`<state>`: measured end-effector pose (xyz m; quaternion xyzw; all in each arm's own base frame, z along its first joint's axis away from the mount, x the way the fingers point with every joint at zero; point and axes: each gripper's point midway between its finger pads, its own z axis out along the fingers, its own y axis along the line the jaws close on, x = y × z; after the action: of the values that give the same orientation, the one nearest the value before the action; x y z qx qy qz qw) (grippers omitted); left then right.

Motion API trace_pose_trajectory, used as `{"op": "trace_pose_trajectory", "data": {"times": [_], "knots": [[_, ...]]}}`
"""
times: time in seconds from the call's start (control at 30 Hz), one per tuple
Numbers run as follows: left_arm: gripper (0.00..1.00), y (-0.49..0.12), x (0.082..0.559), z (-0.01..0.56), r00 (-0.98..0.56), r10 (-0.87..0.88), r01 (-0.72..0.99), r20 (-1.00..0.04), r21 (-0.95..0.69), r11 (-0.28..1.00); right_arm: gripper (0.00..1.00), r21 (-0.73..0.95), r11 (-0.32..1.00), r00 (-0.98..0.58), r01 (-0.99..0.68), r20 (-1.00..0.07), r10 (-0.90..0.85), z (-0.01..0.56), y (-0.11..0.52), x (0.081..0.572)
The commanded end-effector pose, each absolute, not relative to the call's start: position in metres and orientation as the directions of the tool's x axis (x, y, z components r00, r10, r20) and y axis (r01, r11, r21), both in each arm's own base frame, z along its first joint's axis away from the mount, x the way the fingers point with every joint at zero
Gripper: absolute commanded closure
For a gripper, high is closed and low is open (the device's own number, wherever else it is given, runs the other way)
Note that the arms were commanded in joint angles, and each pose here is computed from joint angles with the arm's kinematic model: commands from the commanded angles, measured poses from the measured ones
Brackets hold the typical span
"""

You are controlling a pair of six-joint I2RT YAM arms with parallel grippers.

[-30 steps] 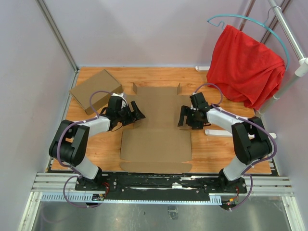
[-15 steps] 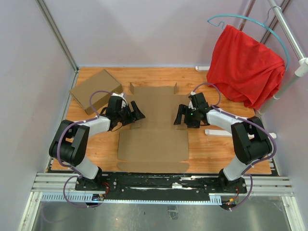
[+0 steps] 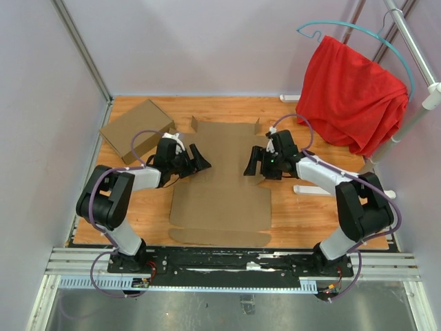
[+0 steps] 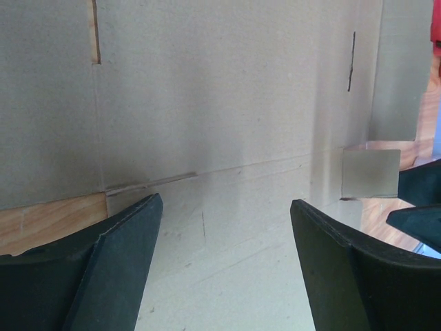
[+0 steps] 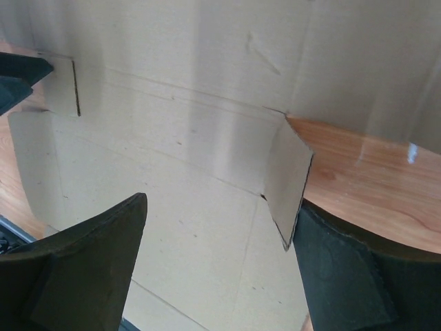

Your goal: Fold the paper box

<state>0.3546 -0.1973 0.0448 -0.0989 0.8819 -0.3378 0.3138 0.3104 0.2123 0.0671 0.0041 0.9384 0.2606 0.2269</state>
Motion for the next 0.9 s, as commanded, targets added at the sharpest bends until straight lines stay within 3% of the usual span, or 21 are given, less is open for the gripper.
{"op": "trace_pose_trajectory", "data": {"times": [0.0, 0.5, 0.87], "knots": [[0.17, -0.192, 0.325, 0.001, -0.847, -0.362, -0.043, -0.39, -0.628, 0.777, 0.17, 0.513, 0.843, -0.898, -0.164, -0.432, 0.088, 0.071, 0.237, 0.316], [0.18, -0.193, 0.305, -0.007, -0.86, -0.37, -0.07, -0.353, -0.636, 0.768, 0.19, 0.489, 0.859, -0.954, -0.155, -0.299, -0.002, 0.006, 0.275, 0.311], [0.18, -0.196, 0.302, 0.008, -0.851, -0.382, -0.063, -0.361, -0.652, 0.756, 0.19, 0.401, 0.892, -0.924, -0.207, -0.379, -0.044, 0.04, 0.26, 0.32]]}}
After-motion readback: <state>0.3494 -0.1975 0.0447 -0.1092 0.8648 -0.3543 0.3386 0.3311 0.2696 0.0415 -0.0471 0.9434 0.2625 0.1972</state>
